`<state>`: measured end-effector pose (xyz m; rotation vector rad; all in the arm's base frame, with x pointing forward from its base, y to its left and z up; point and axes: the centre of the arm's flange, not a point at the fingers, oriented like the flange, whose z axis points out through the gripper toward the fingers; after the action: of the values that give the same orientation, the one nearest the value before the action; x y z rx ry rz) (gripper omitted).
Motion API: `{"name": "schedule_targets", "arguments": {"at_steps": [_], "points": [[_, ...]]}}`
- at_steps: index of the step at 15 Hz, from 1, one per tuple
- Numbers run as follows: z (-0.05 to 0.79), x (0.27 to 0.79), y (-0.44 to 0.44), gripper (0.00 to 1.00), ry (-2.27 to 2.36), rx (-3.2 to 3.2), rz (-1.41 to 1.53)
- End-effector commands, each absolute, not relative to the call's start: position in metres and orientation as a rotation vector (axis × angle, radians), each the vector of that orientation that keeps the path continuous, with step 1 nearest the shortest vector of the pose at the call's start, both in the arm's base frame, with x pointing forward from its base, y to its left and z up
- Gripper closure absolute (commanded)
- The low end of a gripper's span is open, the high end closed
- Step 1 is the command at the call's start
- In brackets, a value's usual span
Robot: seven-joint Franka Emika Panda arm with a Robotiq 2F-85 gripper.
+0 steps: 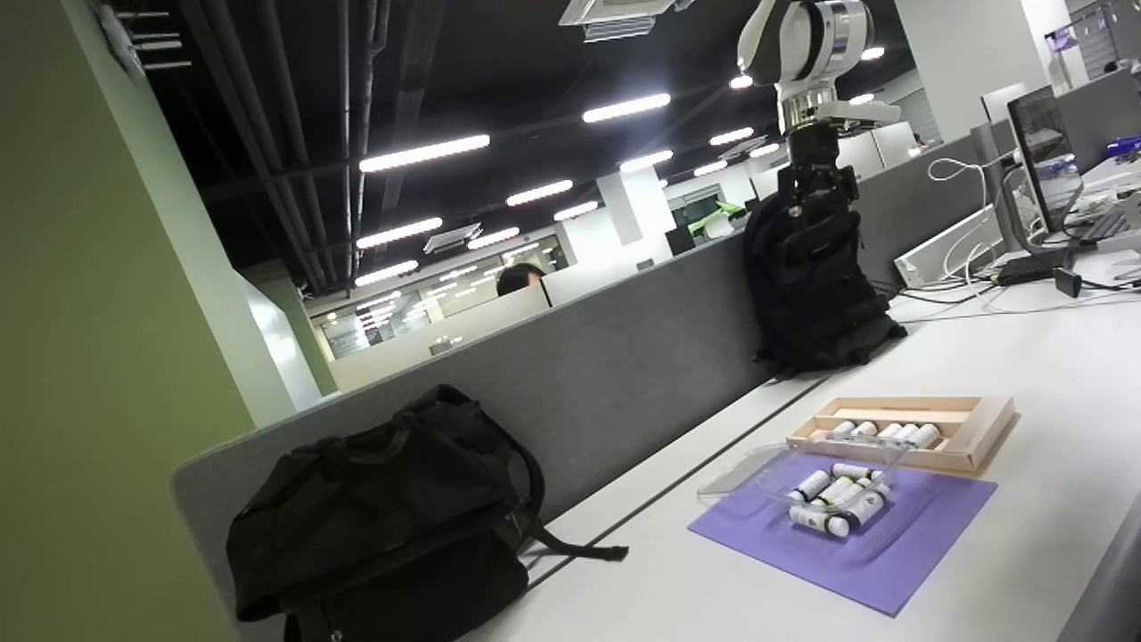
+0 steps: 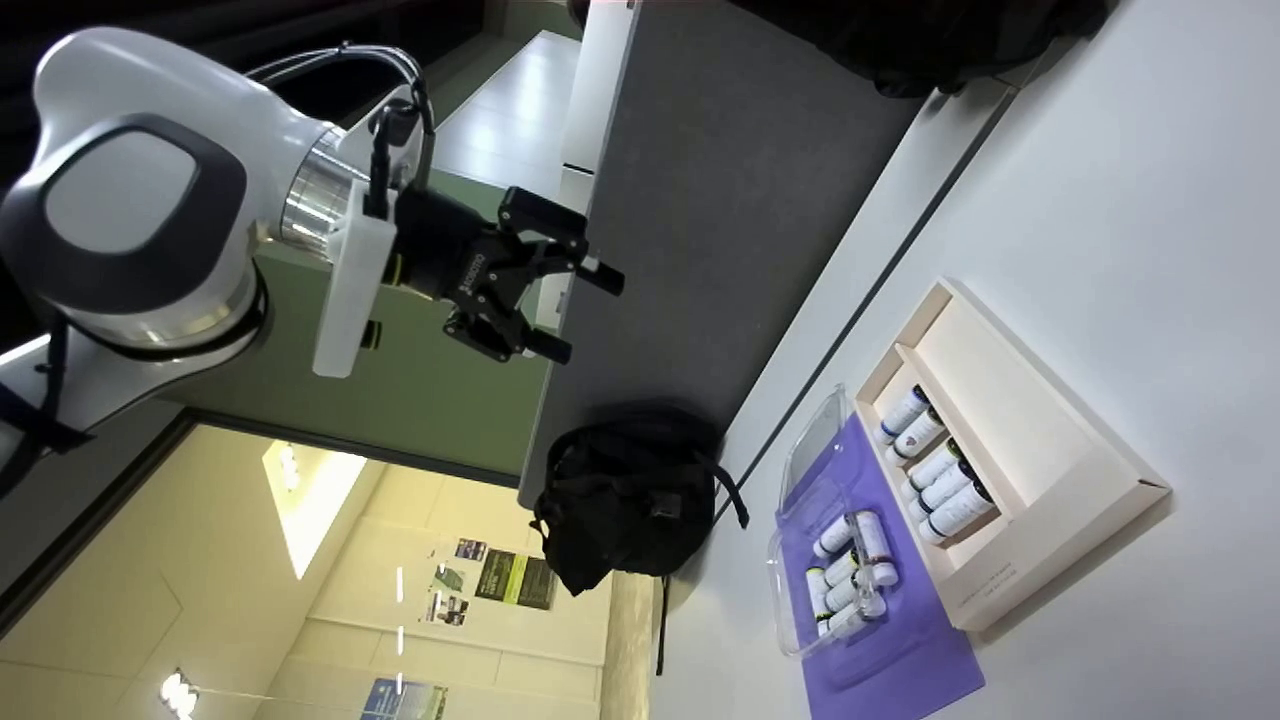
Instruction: Close the lid on the clear container
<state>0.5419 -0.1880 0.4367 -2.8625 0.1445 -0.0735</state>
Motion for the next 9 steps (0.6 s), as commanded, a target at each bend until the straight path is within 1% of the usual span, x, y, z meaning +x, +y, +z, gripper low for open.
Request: {"name": "schedule_targets", "arguments": {"at_steps": [1,6,9], "points": [[0.438,0.542,-0.189,0.00,0.147,-2.862,-0.075],[0.439,0.541,-0.191,0.00,0.150,-2.860,-0.075],[0.430,0.595,-0.204,0.00,0.123,-2.823,-0.098]]}}
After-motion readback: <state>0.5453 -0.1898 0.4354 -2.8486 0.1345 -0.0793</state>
